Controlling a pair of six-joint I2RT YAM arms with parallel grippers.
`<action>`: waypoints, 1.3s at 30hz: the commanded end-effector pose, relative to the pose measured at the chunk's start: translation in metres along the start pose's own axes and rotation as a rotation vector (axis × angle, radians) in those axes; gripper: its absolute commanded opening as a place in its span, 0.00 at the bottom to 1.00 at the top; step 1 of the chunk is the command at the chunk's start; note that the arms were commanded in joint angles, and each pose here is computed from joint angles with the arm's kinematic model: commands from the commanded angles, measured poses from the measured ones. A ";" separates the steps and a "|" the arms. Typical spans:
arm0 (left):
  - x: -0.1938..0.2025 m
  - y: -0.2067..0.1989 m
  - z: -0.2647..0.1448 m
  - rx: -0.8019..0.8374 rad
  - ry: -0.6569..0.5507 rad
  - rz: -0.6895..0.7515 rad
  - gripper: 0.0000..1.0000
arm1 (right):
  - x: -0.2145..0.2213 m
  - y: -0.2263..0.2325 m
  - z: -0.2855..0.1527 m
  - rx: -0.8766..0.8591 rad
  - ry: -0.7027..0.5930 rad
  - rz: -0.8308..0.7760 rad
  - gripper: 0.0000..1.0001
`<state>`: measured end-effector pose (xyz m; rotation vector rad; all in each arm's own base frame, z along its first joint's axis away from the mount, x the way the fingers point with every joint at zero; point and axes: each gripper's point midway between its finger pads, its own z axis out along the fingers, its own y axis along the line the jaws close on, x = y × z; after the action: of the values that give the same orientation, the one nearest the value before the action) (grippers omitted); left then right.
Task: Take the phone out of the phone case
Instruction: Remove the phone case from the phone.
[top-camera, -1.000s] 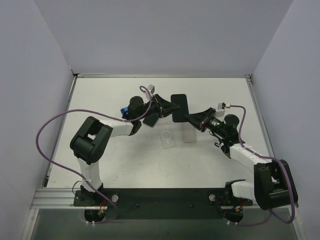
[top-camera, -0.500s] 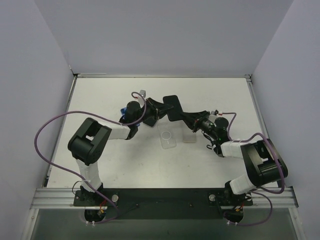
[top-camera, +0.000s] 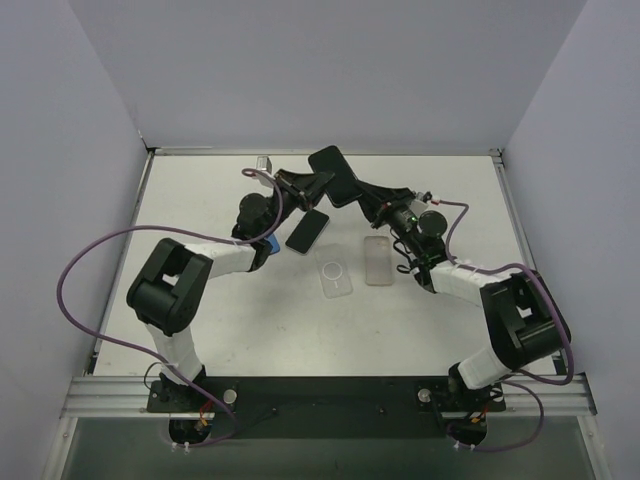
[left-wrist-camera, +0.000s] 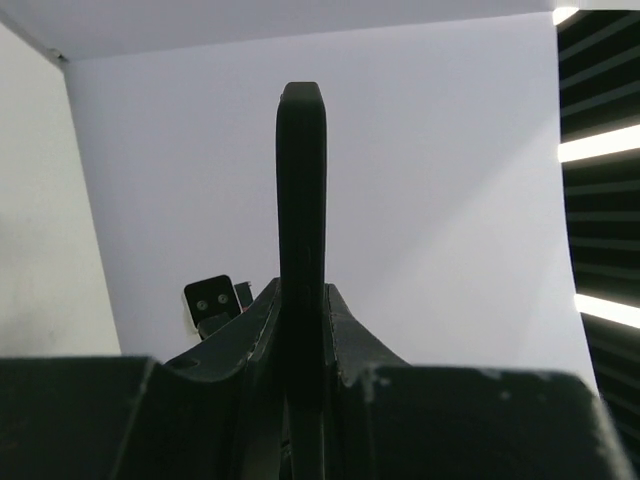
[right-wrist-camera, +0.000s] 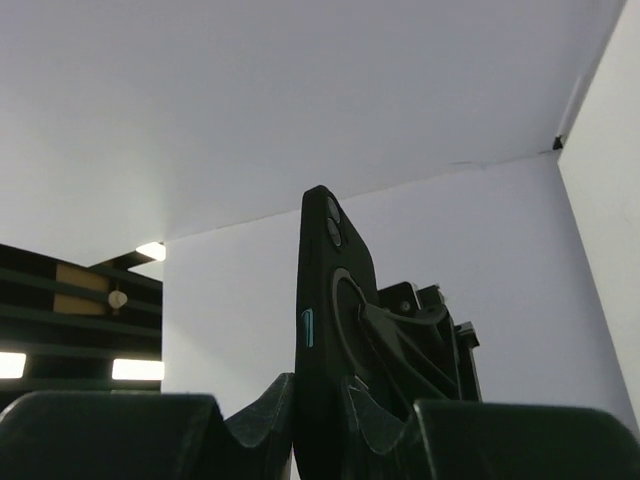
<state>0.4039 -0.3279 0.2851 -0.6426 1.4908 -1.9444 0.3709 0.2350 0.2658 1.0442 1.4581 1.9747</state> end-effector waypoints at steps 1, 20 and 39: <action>0.048 -0.131 -0.008 0.414 0.163 0.050 0.00 | 0.030 0.135 -0.008 -0.465 0.107 0.188 0.00; 0.030 -0.226 0.003 0.672 0.118 -0.090 0.00 | -0.001 0.212 0.031 -0.708 0.050 0.327 0.00; 0.013 -0.288 -0.023 0.918 0.100 -0.231 0.00 | -0.017 0.202 0.049 -0.714 0.019 0.374 0.00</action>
<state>0.4632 -0.3093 0.4245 -0.7469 1.0020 -2.0679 0.4601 0.2340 0.4114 0.9644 0.9457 2.0747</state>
